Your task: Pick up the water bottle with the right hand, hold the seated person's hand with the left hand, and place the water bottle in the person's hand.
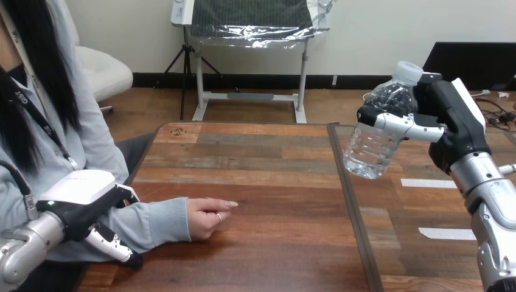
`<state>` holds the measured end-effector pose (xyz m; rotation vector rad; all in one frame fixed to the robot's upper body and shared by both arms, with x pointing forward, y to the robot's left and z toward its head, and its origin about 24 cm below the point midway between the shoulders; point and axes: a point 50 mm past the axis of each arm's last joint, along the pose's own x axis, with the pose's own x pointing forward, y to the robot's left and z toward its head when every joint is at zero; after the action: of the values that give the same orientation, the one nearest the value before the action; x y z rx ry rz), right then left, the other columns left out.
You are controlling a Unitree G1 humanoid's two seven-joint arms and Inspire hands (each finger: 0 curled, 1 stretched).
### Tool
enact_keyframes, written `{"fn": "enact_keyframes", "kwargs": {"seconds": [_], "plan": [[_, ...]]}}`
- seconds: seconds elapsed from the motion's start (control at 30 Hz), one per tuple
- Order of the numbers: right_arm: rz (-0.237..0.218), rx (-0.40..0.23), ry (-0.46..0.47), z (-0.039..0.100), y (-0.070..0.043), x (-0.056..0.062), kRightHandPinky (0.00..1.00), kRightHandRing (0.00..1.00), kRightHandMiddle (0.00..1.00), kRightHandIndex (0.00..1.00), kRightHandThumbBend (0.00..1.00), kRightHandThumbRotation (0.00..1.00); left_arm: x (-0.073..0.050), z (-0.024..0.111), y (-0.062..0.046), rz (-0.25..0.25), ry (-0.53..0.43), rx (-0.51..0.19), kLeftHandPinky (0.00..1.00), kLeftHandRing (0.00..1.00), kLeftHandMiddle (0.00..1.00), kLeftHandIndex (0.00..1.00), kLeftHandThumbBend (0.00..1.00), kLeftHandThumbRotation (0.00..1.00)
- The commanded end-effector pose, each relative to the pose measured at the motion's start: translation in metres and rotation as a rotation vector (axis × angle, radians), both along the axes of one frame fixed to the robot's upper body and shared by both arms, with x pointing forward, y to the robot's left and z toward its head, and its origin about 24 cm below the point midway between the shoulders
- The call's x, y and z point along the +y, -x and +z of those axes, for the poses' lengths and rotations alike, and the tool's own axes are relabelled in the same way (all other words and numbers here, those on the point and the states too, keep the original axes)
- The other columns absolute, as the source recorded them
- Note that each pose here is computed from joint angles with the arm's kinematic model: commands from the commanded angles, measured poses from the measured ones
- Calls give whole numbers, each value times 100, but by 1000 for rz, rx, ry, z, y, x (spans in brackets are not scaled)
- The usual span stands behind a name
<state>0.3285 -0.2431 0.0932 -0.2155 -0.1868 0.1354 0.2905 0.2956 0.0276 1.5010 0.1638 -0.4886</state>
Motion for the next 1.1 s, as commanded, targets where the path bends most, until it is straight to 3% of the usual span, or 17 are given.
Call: {"fn": "enact_keyframes", "kwargs": {"seconds": [0.0, 0.6, 1.07], "plan": [[8, -117, 11, 31, -5, 2, 2, 6, 13, 16, 50, 0, -13, 0, -8, -14, 25, -31, 48, 51, 54, 57, 100, 33], [10, -109, 10, 32, -10, 8, 2, 6, 12, 15, 50, 0, -19, -2, -4, -33, 105, -99, 32, 32, 37, 35, 99, 4], [35, -85, 7, 31, -21, 23, 2, 5, 11, 14, 50, 0, -23, 8, -6, -48, 137, -109, 23, 27, 33, 31, 94, 0]]}}
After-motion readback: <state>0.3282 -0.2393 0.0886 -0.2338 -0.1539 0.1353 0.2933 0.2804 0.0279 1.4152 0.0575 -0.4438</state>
